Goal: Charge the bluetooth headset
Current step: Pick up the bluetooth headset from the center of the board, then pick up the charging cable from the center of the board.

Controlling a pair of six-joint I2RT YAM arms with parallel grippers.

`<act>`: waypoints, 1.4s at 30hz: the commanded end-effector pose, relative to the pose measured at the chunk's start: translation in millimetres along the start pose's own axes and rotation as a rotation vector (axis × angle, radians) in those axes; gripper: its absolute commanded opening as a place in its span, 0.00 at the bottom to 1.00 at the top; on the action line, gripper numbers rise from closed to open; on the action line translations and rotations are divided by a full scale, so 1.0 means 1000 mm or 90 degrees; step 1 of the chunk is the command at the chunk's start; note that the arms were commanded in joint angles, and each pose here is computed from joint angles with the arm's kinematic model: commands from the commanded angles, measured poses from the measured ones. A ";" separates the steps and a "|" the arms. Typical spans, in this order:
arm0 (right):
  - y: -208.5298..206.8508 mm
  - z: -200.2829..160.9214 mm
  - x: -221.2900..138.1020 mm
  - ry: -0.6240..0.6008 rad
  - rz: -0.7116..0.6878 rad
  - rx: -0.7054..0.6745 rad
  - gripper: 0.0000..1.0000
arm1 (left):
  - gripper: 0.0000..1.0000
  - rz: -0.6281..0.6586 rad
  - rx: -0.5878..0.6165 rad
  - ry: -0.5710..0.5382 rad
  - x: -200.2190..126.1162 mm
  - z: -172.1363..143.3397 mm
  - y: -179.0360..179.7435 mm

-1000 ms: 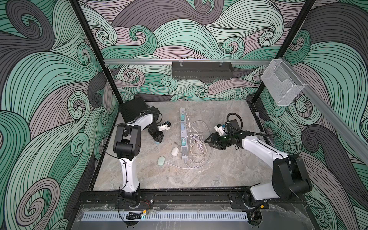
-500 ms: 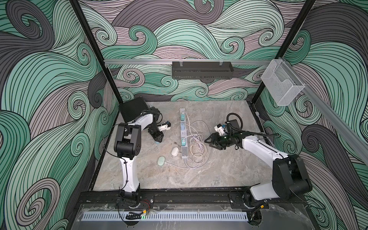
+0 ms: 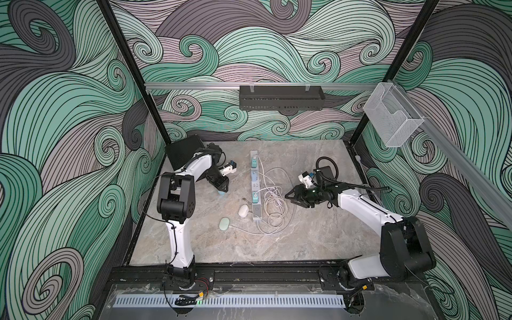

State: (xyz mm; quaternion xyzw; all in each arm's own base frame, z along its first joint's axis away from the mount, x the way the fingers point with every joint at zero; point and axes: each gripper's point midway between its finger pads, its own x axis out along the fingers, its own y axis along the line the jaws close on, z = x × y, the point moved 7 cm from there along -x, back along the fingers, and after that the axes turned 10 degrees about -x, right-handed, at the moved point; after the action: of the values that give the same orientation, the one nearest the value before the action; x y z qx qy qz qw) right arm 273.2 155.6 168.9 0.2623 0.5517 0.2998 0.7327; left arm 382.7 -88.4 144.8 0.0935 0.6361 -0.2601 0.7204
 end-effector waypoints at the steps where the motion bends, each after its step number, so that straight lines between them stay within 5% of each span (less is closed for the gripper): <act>1: 0.015 0.004 -0.001 -0.029 -0.002 -0.023 0.43 | 0.33 -0.049 -0.112 -0.114 -0.056 0.001 -0.026; 7: 0.024 0.010 0.016 -0.085 -0.037 0.000 0.36 | 0.31 -0.117 -0.202 -0.261 -0.096 -0.020 -0.055; 12: 0.026 0.017 0.030 -0.178 -0.083 0.041 0.25 | 0.29 -0.139 -0.249 -0.313 -0.102 -0.045 -0.067; 42: 0.002 0.027 0.105 -0.308 -0.174 0.180 0.25 | 0.25 -0.192 -0.220 -0.316 -0.070 -0.068 -0.076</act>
State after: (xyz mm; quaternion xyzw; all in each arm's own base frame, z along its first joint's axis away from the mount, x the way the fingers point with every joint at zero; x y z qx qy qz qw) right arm 311.7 226.3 101.4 0.3285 0.4547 0.0573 0.8259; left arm 283.2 -101.5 205.1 -0.1971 0.5059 -0.2465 0.8028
